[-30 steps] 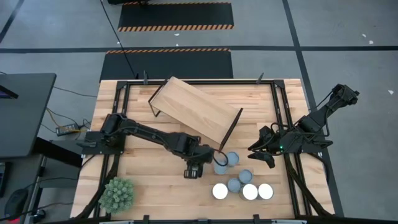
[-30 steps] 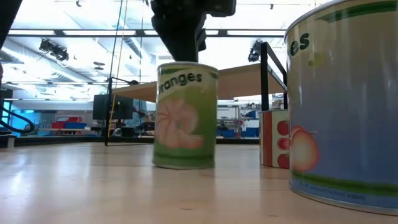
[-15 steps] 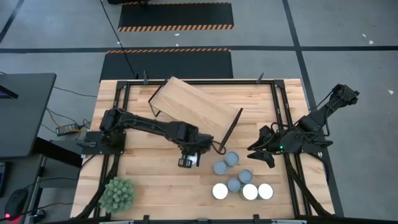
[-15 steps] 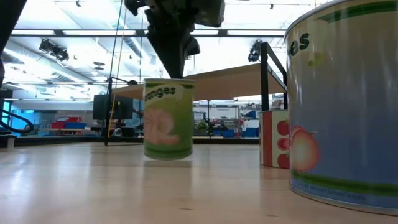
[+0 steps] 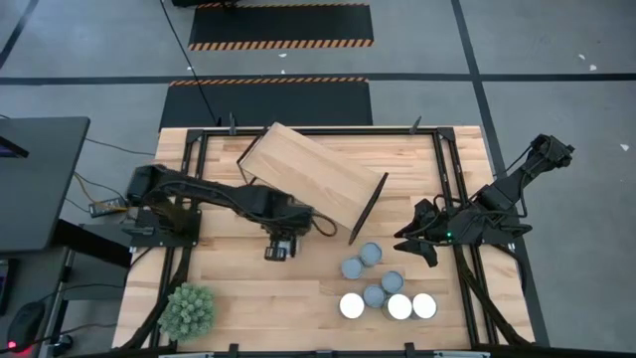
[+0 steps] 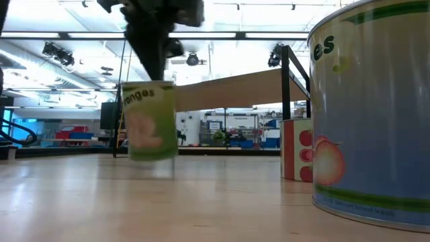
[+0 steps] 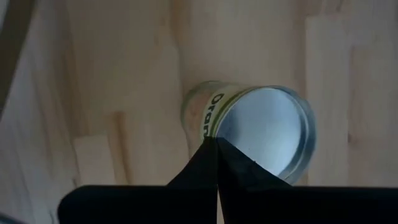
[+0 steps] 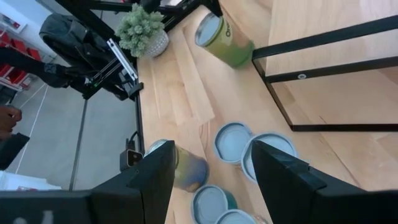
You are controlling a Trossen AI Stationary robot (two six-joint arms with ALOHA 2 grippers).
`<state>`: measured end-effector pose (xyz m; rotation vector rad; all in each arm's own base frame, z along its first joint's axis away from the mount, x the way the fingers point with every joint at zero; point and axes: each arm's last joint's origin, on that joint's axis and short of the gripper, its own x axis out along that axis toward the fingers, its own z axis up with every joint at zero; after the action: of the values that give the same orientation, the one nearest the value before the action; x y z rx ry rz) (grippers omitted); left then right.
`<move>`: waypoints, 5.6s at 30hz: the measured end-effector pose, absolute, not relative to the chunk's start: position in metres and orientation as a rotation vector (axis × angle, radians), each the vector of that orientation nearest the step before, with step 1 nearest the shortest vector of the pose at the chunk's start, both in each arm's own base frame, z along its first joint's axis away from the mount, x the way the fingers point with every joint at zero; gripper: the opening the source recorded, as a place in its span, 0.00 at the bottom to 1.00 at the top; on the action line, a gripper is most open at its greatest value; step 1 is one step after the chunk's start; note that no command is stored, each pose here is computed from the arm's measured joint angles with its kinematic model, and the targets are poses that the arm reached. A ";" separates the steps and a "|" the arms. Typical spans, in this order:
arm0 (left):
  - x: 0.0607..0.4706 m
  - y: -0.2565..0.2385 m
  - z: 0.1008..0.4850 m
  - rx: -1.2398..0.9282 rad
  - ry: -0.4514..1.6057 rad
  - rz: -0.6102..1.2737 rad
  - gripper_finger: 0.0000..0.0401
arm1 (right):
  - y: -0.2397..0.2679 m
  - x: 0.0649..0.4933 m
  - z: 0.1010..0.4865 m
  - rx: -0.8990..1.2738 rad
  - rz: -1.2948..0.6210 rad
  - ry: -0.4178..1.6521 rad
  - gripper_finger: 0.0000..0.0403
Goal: Pick and place cans onto a shelf
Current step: Put the canned orange on the shelf
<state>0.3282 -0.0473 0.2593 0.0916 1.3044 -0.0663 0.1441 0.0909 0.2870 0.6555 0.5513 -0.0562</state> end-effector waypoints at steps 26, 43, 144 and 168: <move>0.293 -0.011 0.230 0.014 1.301 -0.056 0.06 | 0.079 0.152 0.288 0.683 -0.125 0.512 0.54; 0.303 -0.013 0.254 -0.094 1.228 0.013 0.49 | 0.078 0.154 0.290 0.692 -0.131 0.490 0.54; 0.315 -0.045 0.256 0.215 1.449 -0.261 0.78 | 0.077 0.155 0.292 0.643 -0.155 0.444 0.54; 0.303 0.072 0.384 0.318 1.276 -0.133 0.80 | 0.076 0.155 0.292 0.644 -0.170 0.431 0.54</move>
<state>0.3032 0.0716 0.3840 0.3180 1.2760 -0.1325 0.1549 0.0765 0.2923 0.6445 0.4309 -0.1698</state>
